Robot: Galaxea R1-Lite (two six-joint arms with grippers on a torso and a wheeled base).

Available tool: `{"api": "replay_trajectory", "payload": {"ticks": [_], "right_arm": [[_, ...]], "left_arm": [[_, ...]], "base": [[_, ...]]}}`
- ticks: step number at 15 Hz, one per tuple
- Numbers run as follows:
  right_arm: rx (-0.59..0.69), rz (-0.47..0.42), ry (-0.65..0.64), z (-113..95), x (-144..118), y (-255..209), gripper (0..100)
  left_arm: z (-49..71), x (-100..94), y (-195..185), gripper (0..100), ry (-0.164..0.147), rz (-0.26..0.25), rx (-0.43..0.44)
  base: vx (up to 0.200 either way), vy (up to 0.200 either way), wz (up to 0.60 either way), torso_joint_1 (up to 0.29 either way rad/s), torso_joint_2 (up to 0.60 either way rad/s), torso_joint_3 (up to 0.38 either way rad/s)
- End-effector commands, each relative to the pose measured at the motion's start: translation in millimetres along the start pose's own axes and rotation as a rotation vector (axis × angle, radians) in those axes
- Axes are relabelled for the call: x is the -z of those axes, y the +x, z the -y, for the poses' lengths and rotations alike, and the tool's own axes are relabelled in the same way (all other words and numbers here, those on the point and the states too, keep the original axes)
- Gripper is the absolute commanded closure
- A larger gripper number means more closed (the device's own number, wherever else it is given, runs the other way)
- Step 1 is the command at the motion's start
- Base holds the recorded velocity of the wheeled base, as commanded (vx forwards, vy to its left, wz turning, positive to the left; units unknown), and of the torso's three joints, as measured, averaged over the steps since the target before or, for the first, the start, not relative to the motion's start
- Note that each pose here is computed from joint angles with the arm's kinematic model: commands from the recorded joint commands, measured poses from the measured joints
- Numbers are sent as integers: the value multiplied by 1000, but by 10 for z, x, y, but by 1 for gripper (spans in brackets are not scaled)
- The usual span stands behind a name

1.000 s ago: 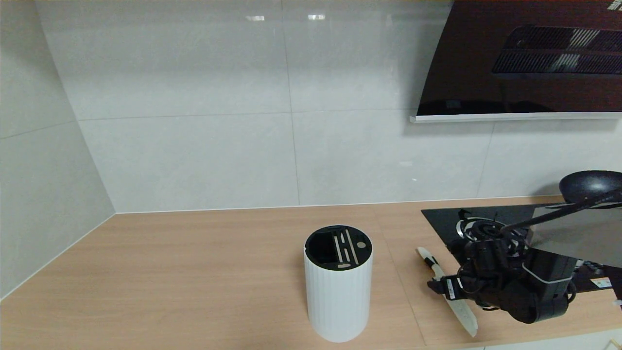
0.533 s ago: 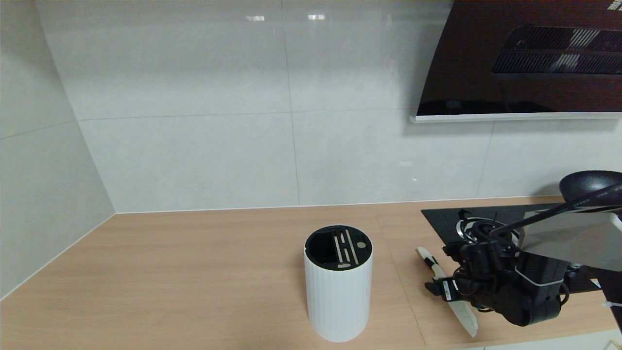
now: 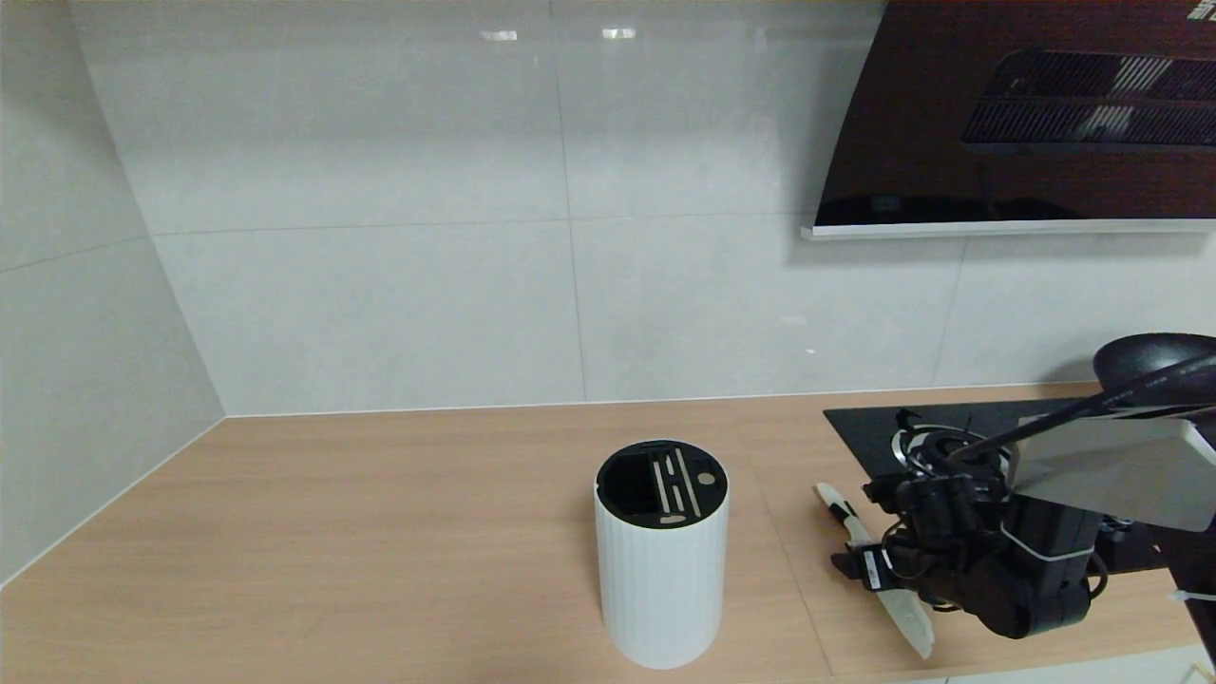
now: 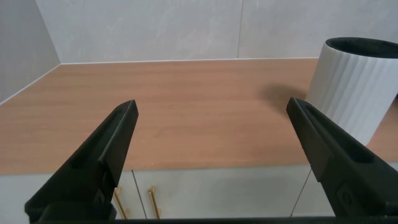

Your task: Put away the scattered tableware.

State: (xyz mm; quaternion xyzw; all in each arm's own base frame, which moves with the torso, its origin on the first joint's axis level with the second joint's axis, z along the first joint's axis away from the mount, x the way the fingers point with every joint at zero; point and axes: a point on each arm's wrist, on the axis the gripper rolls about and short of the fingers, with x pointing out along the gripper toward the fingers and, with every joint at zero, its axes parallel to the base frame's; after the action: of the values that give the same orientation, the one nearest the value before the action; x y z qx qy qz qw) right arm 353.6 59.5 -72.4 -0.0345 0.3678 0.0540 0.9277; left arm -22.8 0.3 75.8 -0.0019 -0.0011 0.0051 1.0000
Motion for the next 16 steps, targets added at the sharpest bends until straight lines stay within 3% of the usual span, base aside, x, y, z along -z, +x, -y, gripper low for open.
{"api": "replay_trajectory", "payload": {"ticks": [1, 11, 14, 16], "right_arm": [[0, -1, 0, -2, 4, 11, 100], [9, 0, 4, 5, 5, 15, 100], [20, 56, 13, 16, -75, -72, 100], [19, 145, 18, 20, -243, -300, 100]], "left_arm": [[0, 1, 0, 0, -1, -1, -1], [0, 1, 0, 0, -1, -1, -1], [0, 1, 0, 0, -1, -1, 1], [0, 1, 0, 0, -1, -1, -1]], "base": [[0, 0, 0, 0, 0, 0], [0, 0, 0, 0, 0, 0], [0, 0, 0, 0, 0, 0], [0, 0, 0, 0, 0, 0]]}}
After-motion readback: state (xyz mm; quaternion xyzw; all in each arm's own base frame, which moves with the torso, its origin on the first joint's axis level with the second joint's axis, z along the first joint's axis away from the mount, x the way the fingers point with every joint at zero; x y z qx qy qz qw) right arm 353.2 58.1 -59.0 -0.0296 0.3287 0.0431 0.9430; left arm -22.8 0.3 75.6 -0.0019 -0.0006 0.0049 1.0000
